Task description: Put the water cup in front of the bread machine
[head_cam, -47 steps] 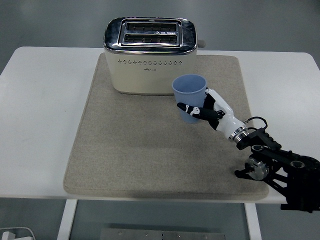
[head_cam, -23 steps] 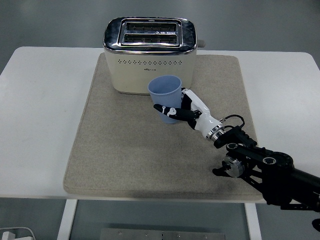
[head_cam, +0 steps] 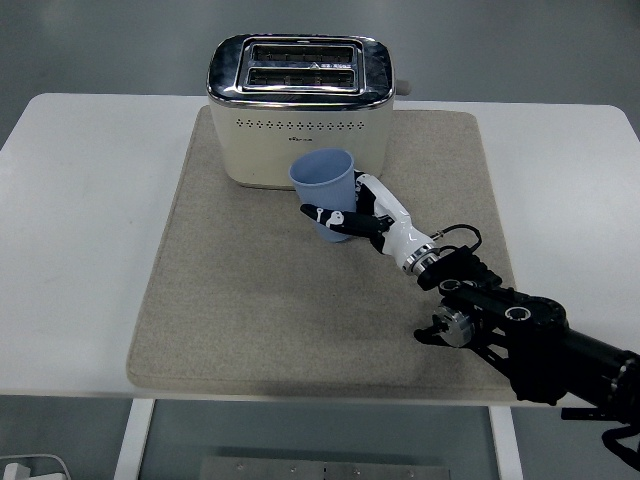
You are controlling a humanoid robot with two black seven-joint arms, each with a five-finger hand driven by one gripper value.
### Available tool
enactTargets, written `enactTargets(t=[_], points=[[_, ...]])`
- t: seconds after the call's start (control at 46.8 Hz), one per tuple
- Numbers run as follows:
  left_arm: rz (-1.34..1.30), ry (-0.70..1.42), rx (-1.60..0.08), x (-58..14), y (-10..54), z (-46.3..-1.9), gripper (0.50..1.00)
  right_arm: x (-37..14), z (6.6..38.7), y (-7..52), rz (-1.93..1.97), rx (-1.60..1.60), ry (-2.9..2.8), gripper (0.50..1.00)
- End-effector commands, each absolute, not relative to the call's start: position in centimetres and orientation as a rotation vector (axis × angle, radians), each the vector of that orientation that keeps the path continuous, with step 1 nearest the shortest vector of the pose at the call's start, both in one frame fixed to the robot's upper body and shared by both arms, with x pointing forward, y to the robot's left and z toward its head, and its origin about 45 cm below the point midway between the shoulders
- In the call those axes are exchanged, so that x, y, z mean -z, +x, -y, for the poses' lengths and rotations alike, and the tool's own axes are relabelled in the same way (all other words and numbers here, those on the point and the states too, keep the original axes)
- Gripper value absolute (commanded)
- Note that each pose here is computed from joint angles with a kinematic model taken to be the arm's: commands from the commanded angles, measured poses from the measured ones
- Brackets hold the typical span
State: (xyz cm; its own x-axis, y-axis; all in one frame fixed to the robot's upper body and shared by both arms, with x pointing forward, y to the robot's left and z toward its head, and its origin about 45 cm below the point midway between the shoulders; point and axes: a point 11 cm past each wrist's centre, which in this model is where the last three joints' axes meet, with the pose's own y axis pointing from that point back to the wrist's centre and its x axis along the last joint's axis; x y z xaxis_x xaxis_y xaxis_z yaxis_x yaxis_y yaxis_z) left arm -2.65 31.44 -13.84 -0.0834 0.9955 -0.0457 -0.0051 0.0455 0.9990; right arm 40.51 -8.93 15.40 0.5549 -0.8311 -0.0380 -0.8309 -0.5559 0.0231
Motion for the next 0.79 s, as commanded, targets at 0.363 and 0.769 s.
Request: enactTargets(t=[0.363, 0.769], points=[[-1.289, 1.132, -1.238, 13.84, -2.65, -31.44, 1.0, -15.76, 9.5, 41.31, 1.501, 0.036, 2.749, 0.5], [-1.293, 1.127, -1.232, 13.85, -2.64, -31.18, 1.0, -15.48, 9.83, 41.23, 1.533, 0.07, 2.743, 0.672]])
